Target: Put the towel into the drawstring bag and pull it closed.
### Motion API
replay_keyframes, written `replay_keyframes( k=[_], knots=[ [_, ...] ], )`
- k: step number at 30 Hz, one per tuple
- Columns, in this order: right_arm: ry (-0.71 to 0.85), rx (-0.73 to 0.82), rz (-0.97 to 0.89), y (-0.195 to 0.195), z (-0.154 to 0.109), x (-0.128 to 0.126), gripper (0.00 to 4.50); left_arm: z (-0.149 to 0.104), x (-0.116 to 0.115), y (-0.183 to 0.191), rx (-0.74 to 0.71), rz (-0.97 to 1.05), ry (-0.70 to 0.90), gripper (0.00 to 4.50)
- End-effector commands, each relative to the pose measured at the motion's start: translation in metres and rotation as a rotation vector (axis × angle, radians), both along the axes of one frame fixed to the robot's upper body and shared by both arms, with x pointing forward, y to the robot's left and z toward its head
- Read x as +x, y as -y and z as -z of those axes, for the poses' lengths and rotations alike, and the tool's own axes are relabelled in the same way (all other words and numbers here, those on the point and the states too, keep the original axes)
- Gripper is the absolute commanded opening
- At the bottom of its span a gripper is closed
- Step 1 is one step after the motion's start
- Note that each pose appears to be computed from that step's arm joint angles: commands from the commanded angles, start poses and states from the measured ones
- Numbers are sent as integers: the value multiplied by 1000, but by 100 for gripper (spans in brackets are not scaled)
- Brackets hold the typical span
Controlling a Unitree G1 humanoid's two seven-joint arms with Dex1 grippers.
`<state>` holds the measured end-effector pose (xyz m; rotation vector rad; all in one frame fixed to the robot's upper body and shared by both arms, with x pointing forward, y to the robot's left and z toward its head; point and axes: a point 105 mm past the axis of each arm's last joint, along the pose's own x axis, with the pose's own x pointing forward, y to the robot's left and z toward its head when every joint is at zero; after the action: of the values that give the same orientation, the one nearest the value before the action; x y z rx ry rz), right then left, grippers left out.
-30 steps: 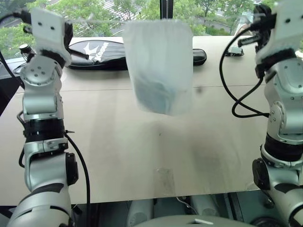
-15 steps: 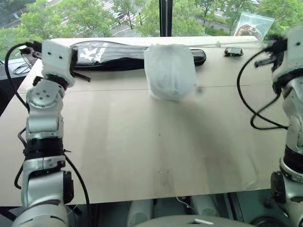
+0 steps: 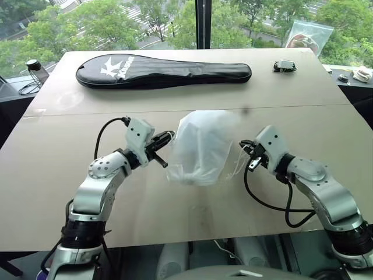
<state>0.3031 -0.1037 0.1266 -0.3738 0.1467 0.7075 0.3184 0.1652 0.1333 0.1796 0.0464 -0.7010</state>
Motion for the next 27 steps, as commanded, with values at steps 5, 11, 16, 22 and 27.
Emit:
replay_keyframes(
  k=[5,11,16,22,27],
  knots=[
    [12,53,-52,25,-12,-28,285,7,-47,-35,-14,76,-105,225],
    [-92,130,-154,42,-14,-77,450,27,-88,-64,53,41,-228,441],
    [-158,120,-210,53,-13,-98,450,31,-110,-65,71,91,-280,441],
    [-78,312,-176,56,-34,-83,450,26,-100,-58,21,55,-238,441],
    [-309,215,-250,52,-6,-96,450,19,-89,-50,2,50,-195,441]
  ],
)
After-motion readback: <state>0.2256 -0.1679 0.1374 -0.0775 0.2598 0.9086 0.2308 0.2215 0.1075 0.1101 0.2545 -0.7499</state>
